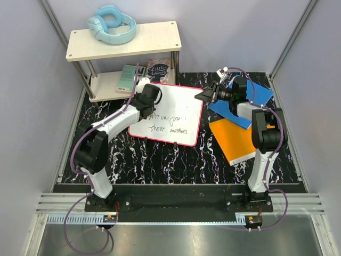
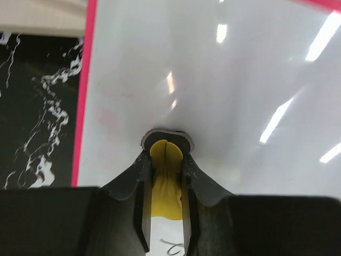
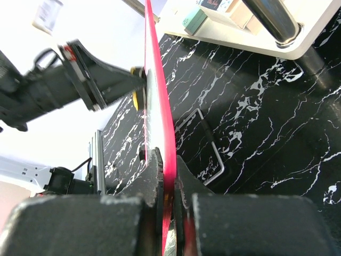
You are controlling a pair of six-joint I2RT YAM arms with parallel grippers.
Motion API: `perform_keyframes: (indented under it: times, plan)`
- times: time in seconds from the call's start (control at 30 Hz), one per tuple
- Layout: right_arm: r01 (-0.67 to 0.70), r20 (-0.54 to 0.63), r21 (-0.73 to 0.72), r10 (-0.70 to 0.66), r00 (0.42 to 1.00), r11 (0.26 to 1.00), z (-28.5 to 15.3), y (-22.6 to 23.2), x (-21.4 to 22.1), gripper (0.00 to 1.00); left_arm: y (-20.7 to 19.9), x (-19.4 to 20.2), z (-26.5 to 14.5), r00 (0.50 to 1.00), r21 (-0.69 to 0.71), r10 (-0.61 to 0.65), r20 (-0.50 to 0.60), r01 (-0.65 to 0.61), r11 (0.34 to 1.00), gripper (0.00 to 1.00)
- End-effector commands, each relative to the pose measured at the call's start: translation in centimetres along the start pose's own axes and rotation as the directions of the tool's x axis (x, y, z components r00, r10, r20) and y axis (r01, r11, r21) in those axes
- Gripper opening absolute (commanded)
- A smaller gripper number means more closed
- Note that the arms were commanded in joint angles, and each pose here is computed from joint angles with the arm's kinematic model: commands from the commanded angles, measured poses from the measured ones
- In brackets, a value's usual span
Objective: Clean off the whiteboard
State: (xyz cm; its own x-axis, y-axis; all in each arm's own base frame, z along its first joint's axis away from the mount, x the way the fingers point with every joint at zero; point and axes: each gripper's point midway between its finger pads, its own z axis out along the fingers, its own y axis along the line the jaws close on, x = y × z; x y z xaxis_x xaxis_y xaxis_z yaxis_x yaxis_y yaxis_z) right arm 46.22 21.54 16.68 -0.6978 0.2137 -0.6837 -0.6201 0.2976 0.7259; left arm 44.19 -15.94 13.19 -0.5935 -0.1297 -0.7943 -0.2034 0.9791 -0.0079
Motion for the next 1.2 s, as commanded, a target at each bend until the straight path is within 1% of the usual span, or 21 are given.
perform_keyframes:
  times: [0.0,0.13,0.27,0.33,0.37,0.43,0.47,0.5,0.53,0.6,0.63,0.67,0.7,0.73,0.77,0.8,0.9,1.0,1.03,1.13,1.17]
  plan:
    - [0.192,-0.079,-0.163,-0.206,0.975,0.968,1.3,3.8,2.4,0.0,2.3,5.7,0.5,0.992,-0.057,-0.009,-0.123,0.002,0.998,0.0]
    - [0.194,-0.078,-0.164,-0.209,0.975,0.967,1.3,3.9,2.3,0.0,0.4,6.9,0.3,0.989,0.033,0.011,-0.145,-0.006,0.999,0.0]
    - [0.196,-0.076,-0.162,-0.21,0.975,0.967,1.3,3.9,2.3,0.0,-2.7,8.5,-0.2,0.982,0.106,0.112,-0.152,-0.096,0.99,0.0]
    - [0.193,-0.078,-0.162,-0.208,0.975,0.968,1.3,3.9,2.3,0.0,-5.3,9.9,-0.8,0.975,0.171,0.163,-0.152,-0.137,0.976,0.0]
    - [0.195,-0.078,-0.162,-0.209,0.975,0.967,1.3,3.9,2.4,0.0,-6.7,9.8,-1.1,0.973,0.204,0.182,-0.141,-0.151,0.967,0.0]
    - [0.194,-0.079,-0.164,-0.209,0.975,0.967,1.3,4.0,2.4,0.0,-9.4,11.5,-1.9,0.956,0.276,0.253,-0.148,-0.205,0.939,0.0]
    - [0.194,-0.079,-0.165,-0.209,0.975,0.967,1.4,4.0,2.4,0.0,-11.6,11.5,-2.9,0.951,0.326,0.282,-0.127,-0.229,0.917,0.0]
    - [0.196,-0.078,-0.164,-0.211,0.974,0.967,1.3,4.0,2.3,0.0,-12.5,12.5,-2.8,0.939,0.345,0.316,-0.135,-0.254,0.904,0.0]
    - [0.193,-0.08,-0.164,-0.208,0.975,0.967,1.4,4.0,2.4,0.0,-13.9,12.1,-3.3,0.937,0.373,0.33,-0.112,-0.268,0.888,0.0]
    - [0.196,-0.079,-0.165,-0.211,0.974,0.967,1.4,4.0,2.3,0.0,-16.1,13.5,-4.2,0.923,0.427,0.37,-0.109,-0.293,0.856,0.0]
    - [0.196,-0.078,-0.164,-0.211,0.974,0.967,1.3,4.0,2.3,0.0,-17.4,12.9,-4.6,0.926,0.452,0.367,-0.092,-0.29,0.843,0.0]
    - [0.196,-0.079,-0.165,-0.211,0.974,0.967,1.4,4.0,2.3,0.0,-18.5,13.3,-5.2,0.922,0.476,0.378,-0.085,-0.296,0.828,0.0]
    - [0.196,-0.08,-0.166,-0.211,0.974,0.966,1.4,4.1,2.4,0.0,-19.0,13.8,-5.0,0.916,0.482,0.392,-0.089,-0.305,0.821,0.0]
    - [0.195,-0.079,-0.163,-0.209,0.975,0.967,1.3,4.0,2.3,0.0,-19.6,13.0,-5.1,0.922,0.481,0.379,-0.076,-0.299,0.824,0.0]
    - [0.196,-0.079,-0.165,-0.211,0.974,0.967,1.4,4.1,2.3,0.0,-19.6,13.1,-4.9,0.923,0.469,0.376,-0.08,-0.298,0.831,0.0]
    - [0.193,-0.08,-0.163,-0.208,0.975,0.968,1.4,4.0,2.4,0.0,-19.0,12.5,-4.5,0.929,0.43,0.364,-0.072,-0.3,0.851,0.0]
    - [0.194,-0.082,-0.163,-0.209,0.975,0.967,1.4,4.0,2.5,0.0,-17.4,10.7,-3.6,0.938,0.366,0.342,-0.049,-0.302,0.88,0.0]
    - [0.194,-0.082,-0.163,-0.209,0.975,0.967,1.4,4.0,2.5,0.0,-14.4,8.2,-2.0,0.95,0.288,0.309,-0.043,-0.284,0.914,0.0]
    - [0.193,-0.083,-0.166,-0.209,0.974,0.967,1.4,4.1,2.5,0.0,-12.5,7.6,-0.9,0.957,0.253,0.285,-0.062,-0.261,0.932,0.0]
    - [0.193,-0.084,-0.167,-0.209,0.974,0.967,1.4,4.1,2.5,0.0,-8.1,5.9,0.7,0.972,0.18,0.216,-0.09,-0.198,0.964,0.0]
    - [0.192,-0.084,-0.166,-0.208,0.975,0.967,1.4,4.0,2.5,0.0,-7.2,5.0,0.7,0.978,0.175,0.193,-0.082,-0.177,0.969,0.0]
